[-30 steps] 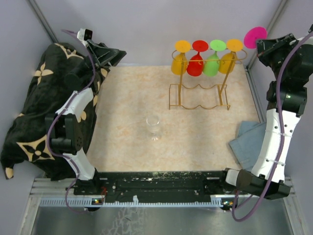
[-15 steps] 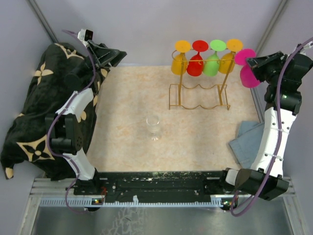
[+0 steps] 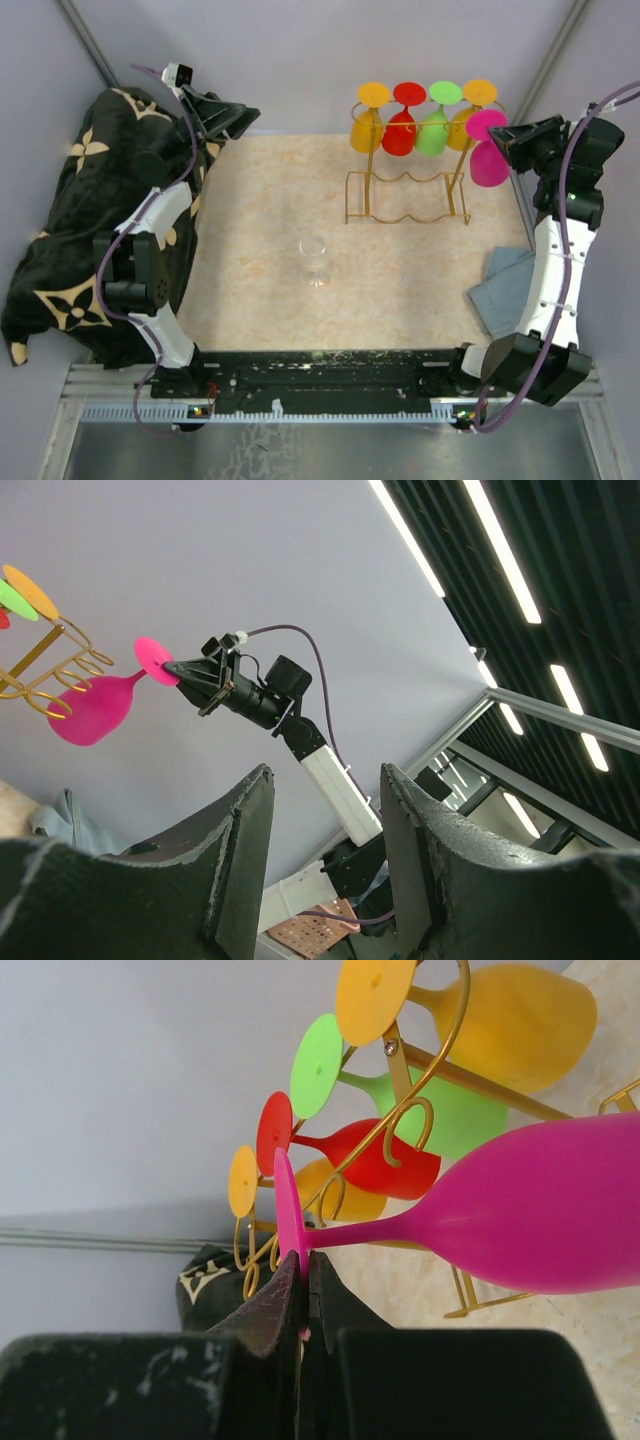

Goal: Place the wine glass upside down on the wine glass rack

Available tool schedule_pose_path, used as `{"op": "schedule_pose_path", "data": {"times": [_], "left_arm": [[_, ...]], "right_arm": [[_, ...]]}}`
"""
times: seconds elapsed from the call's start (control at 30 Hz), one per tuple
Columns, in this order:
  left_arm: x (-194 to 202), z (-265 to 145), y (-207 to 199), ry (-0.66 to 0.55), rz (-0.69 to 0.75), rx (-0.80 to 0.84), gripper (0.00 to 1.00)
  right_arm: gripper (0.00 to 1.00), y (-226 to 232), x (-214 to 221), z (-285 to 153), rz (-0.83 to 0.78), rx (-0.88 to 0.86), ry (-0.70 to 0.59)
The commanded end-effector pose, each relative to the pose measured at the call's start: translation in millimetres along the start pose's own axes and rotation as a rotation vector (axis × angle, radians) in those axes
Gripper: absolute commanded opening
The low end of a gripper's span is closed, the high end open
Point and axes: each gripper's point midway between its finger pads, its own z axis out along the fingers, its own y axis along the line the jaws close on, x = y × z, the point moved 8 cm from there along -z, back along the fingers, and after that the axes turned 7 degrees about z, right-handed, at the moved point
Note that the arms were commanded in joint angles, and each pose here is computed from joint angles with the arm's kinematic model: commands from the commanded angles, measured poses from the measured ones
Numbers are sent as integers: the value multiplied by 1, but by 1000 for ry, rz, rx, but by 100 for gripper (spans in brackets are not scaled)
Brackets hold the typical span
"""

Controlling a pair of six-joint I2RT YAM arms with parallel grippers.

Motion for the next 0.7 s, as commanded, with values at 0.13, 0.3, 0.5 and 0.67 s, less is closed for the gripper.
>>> {"op": "schedule_pose_path", "data": {"times": [0.13,0.3,0.5,0.67], "left_arm": [[19,-4,-32,79,163,149,53],[18,-4,-33,81,168,149,53],[16,-2,-32,76,168,151,53],[15,-1,-30,77,173,142,53]], "right_arm": [[0,10,-14,9,-21,-104,-38],[0,6,-20,15,-11,-102,-42],[0,0,-23,24,4,-101,-39],[0,-3,-26,31,20,-111,-28]]}}
